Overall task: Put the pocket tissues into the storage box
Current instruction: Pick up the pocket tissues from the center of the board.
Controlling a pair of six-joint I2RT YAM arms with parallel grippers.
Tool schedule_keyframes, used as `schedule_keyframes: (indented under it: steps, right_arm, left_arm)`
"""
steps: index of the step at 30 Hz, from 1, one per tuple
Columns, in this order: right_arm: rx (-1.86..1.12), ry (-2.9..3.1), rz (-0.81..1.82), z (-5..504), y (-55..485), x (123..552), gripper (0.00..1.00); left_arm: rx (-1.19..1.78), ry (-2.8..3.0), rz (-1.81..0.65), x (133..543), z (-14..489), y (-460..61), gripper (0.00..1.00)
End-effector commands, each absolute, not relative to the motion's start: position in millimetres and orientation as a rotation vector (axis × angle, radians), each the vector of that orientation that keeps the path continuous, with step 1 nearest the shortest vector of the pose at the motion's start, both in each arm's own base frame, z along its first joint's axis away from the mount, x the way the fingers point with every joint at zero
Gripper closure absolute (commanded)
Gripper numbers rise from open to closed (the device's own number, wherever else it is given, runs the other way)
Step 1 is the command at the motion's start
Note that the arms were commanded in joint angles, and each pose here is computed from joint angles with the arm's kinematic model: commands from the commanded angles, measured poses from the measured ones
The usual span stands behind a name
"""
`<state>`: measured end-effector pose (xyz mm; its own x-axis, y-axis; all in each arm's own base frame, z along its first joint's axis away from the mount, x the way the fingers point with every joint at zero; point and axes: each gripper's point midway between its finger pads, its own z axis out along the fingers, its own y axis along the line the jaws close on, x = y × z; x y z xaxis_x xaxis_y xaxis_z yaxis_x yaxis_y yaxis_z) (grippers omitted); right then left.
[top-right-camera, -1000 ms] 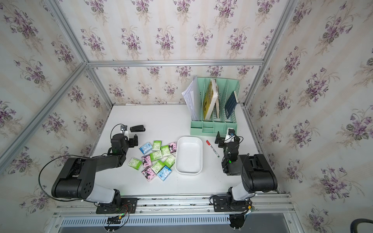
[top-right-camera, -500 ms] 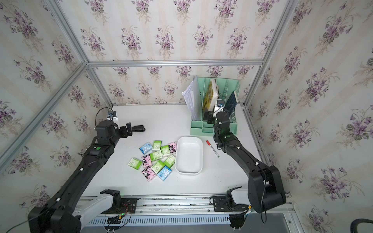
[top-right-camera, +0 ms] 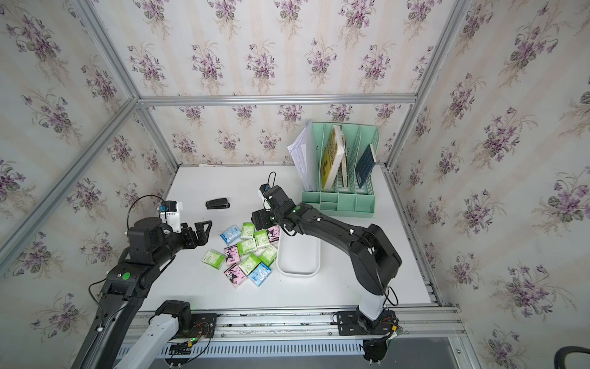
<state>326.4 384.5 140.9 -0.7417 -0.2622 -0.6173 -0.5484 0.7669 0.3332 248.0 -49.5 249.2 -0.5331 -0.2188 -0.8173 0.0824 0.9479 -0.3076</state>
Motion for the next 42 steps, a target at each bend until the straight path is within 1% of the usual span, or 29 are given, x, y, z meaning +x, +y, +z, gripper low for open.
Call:
schedule_keyframes:
  steps: [1, 10, 17, 21, 27, 33, 35, 39, 40, 42]
  right_arm:
    - [-0.566, 2.534, 0.768, 122, 399, 319, 0.18]
    - [-0.564, 2.634, 0.759, 86, 431, 332, 0.31]
    - [-0.515, 2.704, 0.658, 55, 427, 340, 0.41]
    - [-0.509, 2.730, 0.638, 42, 426, 339, 0.41]
    - [-0.525, 2.738, 0.694, 35, 435, 337, 0.42]
    - [-0.560, 2.740, 0.718, 32, 447, 334, 0.48]
    - [-0.569, 2.745, 0.728, 30, 451, 332, 0.54]
    - [-0.575, 2.768, 0.727, 23, 453, 331, 0.73]
    - [-0.578, 2.769, 0.732, 23, 454, 331, 0.78]
    - [-0.580, 2.767, 0.742, 24, 455, 331, 0.93]
  left_arm:
    - [-0.102, 2.137, -0.457, 241, 246, -58, 0.01]
    - [-0.120, 2.115, -0.488, 241, 249, -61, 0.01]
    - [-0.129, 2.121, -0.486, 236, 246, -59, 0.01]
    - [-0.137, 2.110, -0.488, 233, 246, -59, 0.01]
    - [-0.132, 2.123, -0.489, 230, 243, -59, 0.01]
    - [-0.136, 2.129, -0.482, 228, 241, -58, 0.01]
    - [-0.137, 2.129, -0.479, 227, 241, -57, 0.01]
    - [-0.135, 2.130, -0.473, 225, 241, -57, 0.01]
    - [-0.135, 2.129, -0.473, 224, 242, -56, 0.01]
    - [-0.134, 2.129, -0.470, 223, 242, -56, 0.01]
